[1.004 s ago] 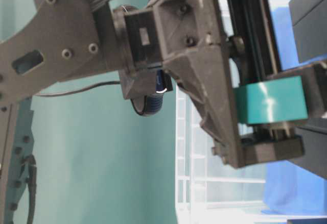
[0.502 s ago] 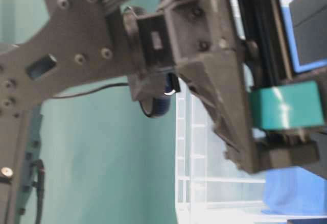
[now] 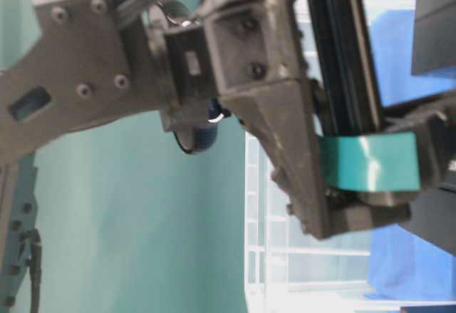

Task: Take the box out of the case with the left arm.
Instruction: 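Lower the box onto the cloth right of the others and release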

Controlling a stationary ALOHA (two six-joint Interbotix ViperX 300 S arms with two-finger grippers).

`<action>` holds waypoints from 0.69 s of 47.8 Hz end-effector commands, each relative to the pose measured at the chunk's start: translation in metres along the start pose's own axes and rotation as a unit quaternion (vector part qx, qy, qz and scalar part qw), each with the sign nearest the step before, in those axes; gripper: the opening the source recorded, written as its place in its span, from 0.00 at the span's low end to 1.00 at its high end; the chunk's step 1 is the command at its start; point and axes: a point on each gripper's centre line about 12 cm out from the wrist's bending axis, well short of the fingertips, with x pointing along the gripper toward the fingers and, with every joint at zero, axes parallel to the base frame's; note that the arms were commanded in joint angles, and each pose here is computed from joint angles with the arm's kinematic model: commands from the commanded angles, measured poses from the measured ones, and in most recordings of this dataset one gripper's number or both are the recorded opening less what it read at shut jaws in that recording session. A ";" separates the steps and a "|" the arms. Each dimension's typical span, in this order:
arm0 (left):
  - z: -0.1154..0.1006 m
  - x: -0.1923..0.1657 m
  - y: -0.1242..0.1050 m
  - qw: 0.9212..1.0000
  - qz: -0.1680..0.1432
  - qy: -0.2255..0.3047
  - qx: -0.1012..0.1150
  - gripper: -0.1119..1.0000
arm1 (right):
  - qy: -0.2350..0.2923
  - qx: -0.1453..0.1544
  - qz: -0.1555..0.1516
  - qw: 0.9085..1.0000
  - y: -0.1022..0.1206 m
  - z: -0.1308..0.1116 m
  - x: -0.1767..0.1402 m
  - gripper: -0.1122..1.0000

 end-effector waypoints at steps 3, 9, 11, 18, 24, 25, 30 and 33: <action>0.005 -0.031 -0.013 0.999 -0.038 0.003 -0.006 0.94 | -0.008 -0.001 0.002 1.000 0.000 0.002 -0.004 0.13; 0.007 -0.039 -0.016 0.999 -0.043 0.005 -0.008 0.94 | -0.007 0.000 0.002 1.000 0.000 0.002 -0.004 0.13; 0.008 -0.044 -0.017 0.999 -0.046 0.004 -0.009 0.94 | -0.007 -0.001 0.002 1.000 0.000 0.002 -0.004 0.13; 0.017 -0.069 -0.019 0.999 -0.049 0.001 -0.016 0.94 | -0.007 0.001 0.002 1.000 0.000 0.002 -0.004 0.13; 0.022 -0.089 -0.022 0.998 -0.053 0.000 -0.021 0.94 | -0.008 0.000 0.002 1.000 0.000 0.003 -0.005 0.13; 0.023 -0.092 -0.022 0.998 -0.054 -0.001 -0.021 0.93 | -0.007 -0.001 0.002 1.000 0.000 0.002 -0.004 0.13; 0.026 -0.104 -0.030 0.997 -0.069 0.000 -0.022 0.93 | -0.007 0.000 0.002 1.000 0.000 0.002 -0.005 0.13; 0.028 -0.110 -0.036 0.997 -0.080 0.000 -0.021 0.93 | -0.007 0.000 0.002 1.000 0.000 0.002 -0.005 0.13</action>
